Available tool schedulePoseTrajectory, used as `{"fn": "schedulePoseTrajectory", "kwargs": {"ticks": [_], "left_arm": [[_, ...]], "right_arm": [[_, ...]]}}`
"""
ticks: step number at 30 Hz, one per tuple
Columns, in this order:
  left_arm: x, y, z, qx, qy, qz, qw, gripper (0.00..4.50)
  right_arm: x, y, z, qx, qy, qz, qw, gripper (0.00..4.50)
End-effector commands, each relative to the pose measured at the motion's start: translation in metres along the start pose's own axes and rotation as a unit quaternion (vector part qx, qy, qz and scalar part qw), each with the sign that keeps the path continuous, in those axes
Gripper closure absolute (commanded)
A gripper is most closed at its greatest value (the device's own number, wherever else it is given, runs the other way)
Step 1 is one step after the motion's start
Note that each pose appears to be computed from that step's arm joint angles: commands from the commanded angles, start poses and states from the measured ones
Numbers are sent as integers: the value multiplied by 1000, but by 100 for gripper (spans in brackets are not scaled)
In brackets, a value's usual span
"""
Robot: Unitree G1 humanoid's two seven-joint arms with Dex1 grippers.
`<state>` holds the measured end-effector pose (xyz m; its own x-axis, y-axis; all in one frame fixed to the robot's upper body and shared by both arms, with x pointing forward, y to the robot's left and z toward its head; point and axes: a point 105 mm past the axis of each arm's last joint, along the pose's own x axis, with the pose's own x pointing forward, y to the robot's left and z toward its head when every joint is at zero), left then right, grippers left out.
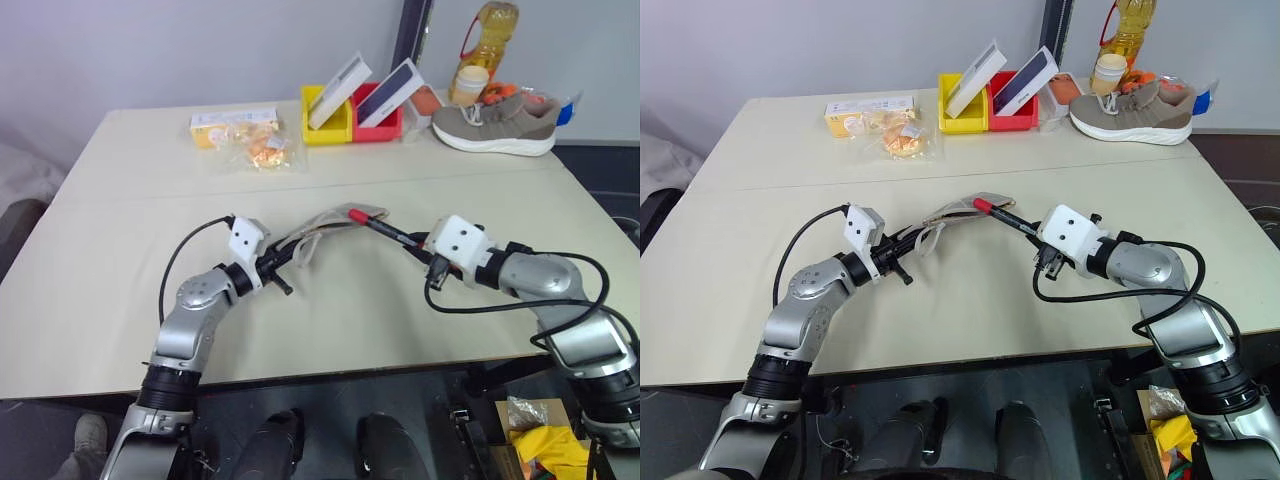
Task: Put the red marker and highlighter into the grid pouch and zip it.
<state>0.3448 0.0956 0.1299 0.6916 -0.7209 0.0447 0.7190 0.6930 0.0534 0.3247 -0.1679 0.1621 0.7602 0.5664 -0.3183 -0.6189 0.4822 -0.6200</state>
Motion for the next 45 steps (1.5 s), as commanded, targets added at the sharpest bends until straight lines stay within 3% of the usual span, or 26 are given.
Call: {"fn": "schedulePoseTrajectory", "kwargs": {"ticks": [1,15,20,24,29,34,40,45], "left_arm": [[1,-1,15,22,-24,-6,999,450],[2,-6,13,31,-19,-25,999,450],[2,-12,15,84,-15,-52,995,450],[-1,-21,11,144,5,-101,984,450],[0,-32,12,171,10,-158,972,450],[2,-32,11,177,15,-181,967,450],[3,-18,16,157,5,-149,976,450],[11,-6,28,120,-19,-104,987,450]], "right_arm": [[-2,0,20,-27,-33,6,999,411],[-3,1,16,-49,-11,18,999,411],[-1,-2,12,-114,25,24,993,411],[4,-1,23,-170,29,43,984,411],[20,12,46,-248,15,81,965,411],[30,20,53,-271,9,97,958,411],[23,-1,68,-238,-29,36,970,108],[-2,-26,91,-106,-113,-4,988,108]]}}
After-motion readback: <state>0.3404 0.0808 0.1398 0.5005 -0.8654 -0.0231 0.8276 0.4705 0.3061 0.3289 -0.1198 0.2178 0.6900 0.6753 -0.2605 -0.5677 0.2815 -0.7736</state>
